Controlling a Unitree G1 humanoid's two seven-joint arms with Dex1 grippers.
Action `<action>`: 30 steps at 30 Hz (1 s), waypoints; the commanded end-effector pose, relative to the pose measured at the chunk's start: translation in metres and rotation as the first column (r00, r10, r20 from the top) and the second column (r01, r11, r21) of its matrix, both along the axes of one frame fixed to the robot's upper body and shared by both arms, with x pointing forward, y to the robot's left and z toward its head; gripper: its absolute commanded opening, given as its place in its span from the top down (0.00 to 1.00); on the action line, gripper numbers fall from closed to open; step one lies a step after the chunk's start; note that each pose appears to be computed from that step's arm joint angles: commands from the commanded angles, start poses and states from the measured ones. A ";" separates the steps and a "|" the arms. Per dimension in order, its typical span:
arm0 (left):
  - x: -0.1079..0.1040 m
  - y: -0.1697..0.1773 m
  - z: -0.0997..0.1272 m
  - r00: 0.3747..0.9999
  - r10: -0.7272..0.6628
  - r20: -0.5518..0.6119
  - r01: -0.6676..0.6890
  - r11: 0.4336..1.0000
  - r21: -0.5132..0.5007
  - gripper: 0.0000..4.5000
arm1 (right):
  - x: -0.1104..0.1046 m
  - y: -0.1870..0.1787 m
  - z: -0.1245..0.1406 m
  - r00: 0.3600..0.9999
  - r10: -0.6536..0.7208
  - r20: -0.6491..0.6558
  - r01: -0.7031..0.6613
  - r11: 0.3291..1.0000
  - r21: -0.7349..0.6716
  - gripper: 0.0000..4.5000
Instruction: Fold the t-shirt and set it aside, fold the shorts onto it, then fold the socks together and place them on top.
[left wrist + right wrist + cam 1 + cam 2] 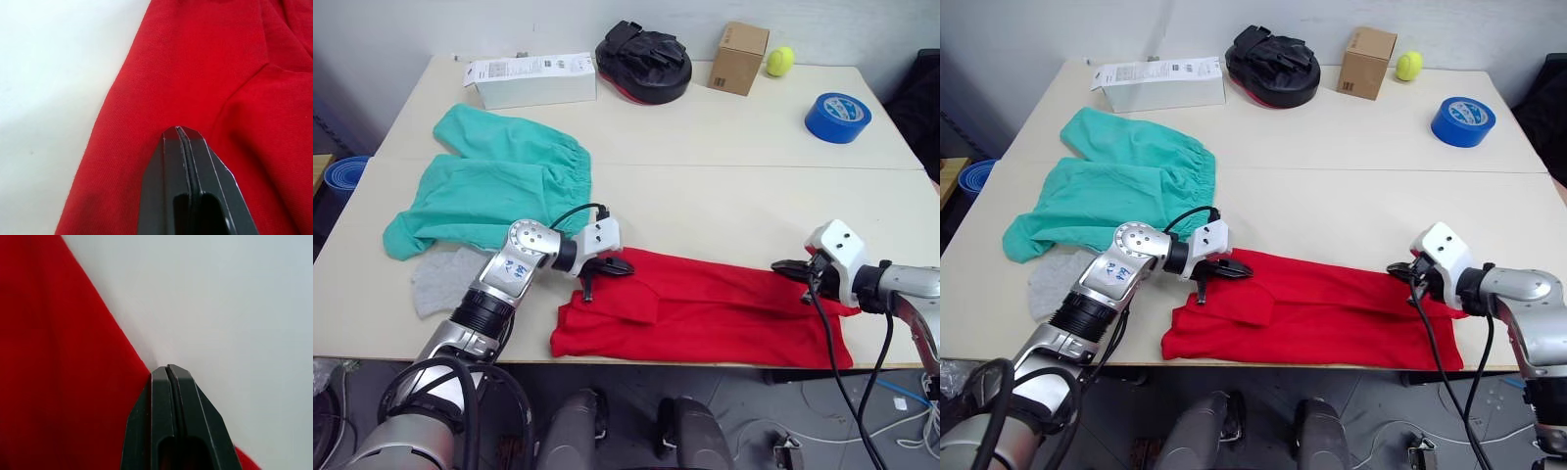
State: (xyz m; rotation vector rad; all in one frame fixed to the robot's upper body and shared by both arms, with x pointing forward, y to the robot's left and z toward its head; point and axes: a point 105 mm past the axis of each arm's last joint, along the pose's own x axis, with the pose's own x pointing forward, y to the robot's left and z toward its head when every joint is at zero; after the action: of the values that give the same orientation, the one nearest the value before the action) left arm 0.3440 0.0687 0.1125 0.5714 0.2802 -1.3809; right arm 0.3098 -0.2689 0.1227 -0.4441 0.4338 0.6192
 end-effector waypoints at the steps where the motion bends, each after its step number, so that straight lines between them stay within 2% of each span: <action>1: 0.000 0.004 -0.011 1.000 0.026 -0.014 -0.026 0.999 0.036 1.00 | -0.004 -0.022 0.005 0.998 -0.060 0.017 0.061 0.997 -0.038 1.00; 6: 0.001 0.005 -0.011 0.999 0.032 -0.011 -0.032 0.999 0.035 1.00 | -0.012 -0.056 -0.001 0.987 -0.159 0.011 0.159 0.985 -0.071 1.00; 12: 0.004 0.004 -0.010 0.999 0.034 -0.008 -0.034 0.999 0.033 1.00 | -0.011 -0.095 -0.004 0.955 -0.289 0.068 0.295 0.948 -0.116 1.00; 14: 0.004 0.004 -0.009 0.999 0.033 -0.008 -0.033 0.999 0.032 1.00 | -0.009 -0.099 0.003 0.945 -0.309 0.107 0.318 0.945 -0.078 1.00; 18: 0.004 0.004 -0.010 1.000 0.030 -0.008 -0.030 0.999 0.031 1.00 | -0.004 -0.085 0.027 0.947 -0.278 0.162 0.269 0.960 0.079 1.00; 23: 0.004 0.001 -0.009 1.000 0.025 -0.009 -0.025 0.999 0.023 1.00 | -0.004 -0.044 0.046 0.968 -0.170 0.182 0.134 0.972 0.193 1.00; 27: 0.004 -0.001 -0.008 1.000 0.023 -0.007 -0.023 1.000 0.017 1.00 | -0.005 -0.027 0.029 0.983 -0.136 0.124 0.116 0.981 0.155 1.00; 30: 0.005 -0.002 -0.007 1.000 0.024 -0.006 -0.024 1.000 0.014 1.00 | -0.006 -0.029 0.011 0.985 -0.152 0.077 0.143 0.984 0.107 1.00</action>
State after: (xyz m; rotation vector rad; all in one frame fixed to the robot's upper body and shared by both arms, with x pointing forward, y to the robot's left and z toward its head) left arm 0.3468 0.0646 0.1111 0.5487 0.2677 -1.3767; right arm 0.3036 -0.2950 0.1350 -0.3183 0.3418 0.4954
